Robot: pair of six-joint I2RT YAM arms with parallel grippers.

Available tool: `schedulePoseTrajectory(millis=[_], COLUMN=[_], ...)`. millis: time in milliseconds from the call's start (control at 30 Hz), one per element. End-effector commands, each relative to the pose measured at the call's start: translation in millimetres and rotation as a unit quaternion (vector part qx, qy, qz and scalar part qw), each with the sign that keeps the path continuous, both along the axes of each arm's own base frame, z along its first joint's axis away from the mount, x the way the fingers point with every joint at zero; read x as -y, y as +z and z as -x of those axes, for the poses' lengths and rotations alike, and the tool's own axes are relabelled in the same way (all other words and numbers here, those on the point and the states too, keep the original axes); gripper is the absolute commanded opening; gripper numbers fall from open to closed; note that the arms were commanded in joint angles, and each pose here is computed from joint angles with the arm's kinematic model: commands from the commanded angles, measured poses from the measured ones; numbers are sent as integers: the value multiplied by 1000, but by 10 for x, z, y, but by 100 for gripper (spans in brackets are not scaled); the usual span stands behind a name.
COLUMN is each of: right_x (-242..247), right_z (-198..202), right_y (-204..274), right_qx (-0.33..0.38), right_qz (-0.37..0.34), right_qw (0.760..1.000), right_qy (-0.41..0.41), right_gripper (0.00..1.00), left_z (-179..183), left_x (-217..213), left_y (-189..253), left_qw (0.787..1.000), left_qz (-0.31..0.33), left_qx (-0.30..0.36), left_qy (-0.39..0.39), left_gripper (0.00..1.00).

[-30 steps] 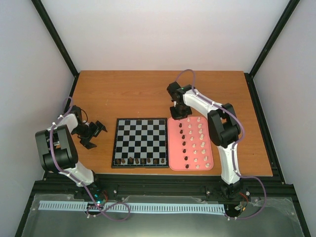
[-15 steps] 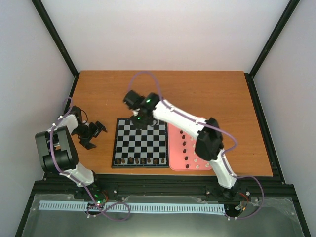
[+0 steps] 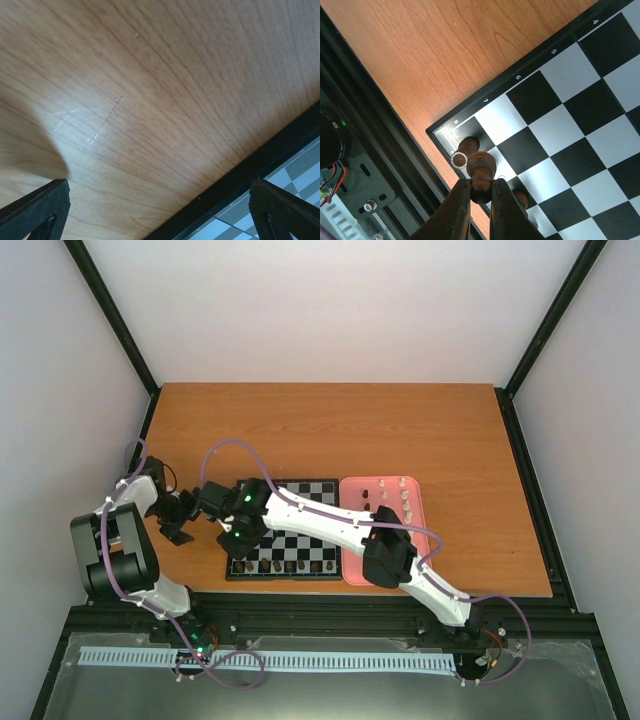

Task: Set up the chess pieces on the board
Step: Place the chess piece on the chessboard.

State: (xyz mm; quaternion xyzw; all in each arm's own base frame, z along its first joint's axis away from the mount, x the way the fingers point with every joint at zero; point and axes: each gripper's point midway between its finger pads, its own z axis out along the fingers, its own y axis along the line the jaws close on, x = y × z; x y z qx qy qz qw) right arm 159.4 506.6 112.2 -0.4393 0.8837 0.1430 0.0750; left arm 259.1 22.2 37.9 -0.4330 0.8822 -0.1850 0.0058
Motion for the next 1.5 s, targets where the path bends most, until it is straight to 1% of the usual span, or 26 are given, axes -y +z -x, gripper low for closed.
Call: schedulePoseTrajectory(millis=[0, 300, 467, 900, 1467], right_x=[-43, -74, -102, -91, -102], right_z=[87, 128, 79, 15, -27], right_y=[-107, -307, -310, -418, -507], right_qx=[-16, -33, -21, -17, -24], right_qz=[9, 21, 19, 34, 35], right_qw=[1000, 999, 1000, 999, 999], right_qy=[-4, 1, -1, -1, -2], right_gripper=[3, 3, 3, 3, 5], left_z=[14, 11, -5, -29, -46], left_x=[-10, 15, 18, 23, 26], left_y=[42, 75, 78, 81, 72], left_qw=[1000, 1000, 1000, 1000, 1000], left_qz=[0, 5, 7, 11, 13], left_qx=[7, 16, 18, 19, 19], left_qy=[9, 8, 8, 8, 6], left_gripper=[100, 100, 100, 100, 100])
